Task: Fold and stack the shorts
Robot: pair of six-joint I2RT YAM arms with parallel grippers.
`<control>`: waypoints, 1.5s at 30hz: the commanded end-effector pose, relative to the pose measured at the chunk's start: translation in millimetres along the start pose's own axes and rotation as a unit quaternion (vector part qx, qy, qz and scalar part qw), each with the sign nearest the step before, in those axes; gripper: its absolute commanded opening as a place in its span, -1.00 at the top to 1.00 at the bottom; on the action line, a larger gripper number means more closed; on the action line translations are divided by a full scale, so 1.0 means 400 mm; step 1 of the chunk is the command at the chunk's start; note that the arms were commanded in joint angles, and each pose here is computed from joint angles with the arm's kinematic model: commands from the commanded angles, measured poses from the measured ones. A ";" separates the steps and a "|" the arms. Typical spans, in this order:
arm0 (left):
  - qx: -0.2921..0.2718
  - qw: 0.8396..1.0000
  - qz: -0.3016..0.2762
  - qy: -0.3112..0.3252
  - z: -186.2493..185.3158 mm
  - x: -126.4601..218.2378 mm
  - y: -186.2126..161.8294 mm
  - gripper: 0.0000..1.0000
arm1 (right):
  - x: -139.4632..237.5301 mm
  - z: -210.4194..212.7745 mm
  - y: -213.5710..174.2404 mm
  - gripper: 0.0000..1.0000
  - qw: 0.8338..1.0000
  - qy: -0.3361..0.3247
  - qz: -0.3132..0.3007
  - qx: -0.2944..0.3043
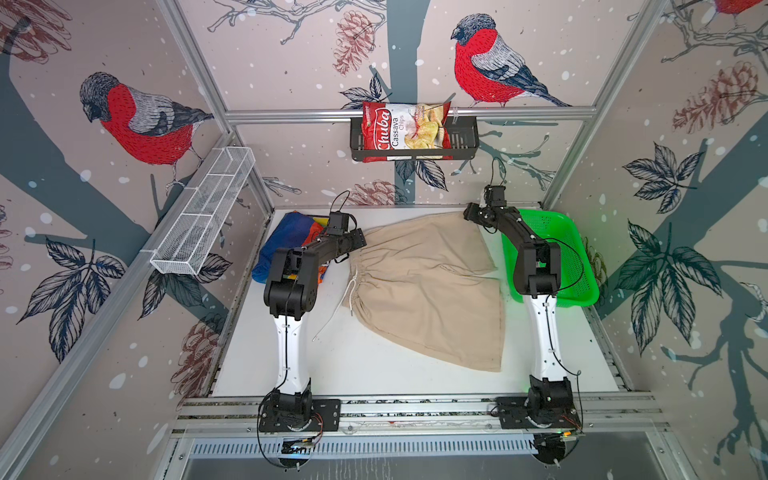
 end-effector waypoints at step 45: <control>0.066 0.990 -0.123 -0.025 0.048 0.480 -0.052 1.00 | 0.915 0.196 -0.568 1.00 0.995 0.046 -0.084 -0.001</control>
Point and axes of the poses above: each gripper's point midway between its finger pads, its own x axis back along the fingers, its own z axis along the line the jaws close on, y = z × x, the point moved 8 cm from there along x, back along the fingers, and after that the axes turned 1 degree about -x, right-handed, at the moved point
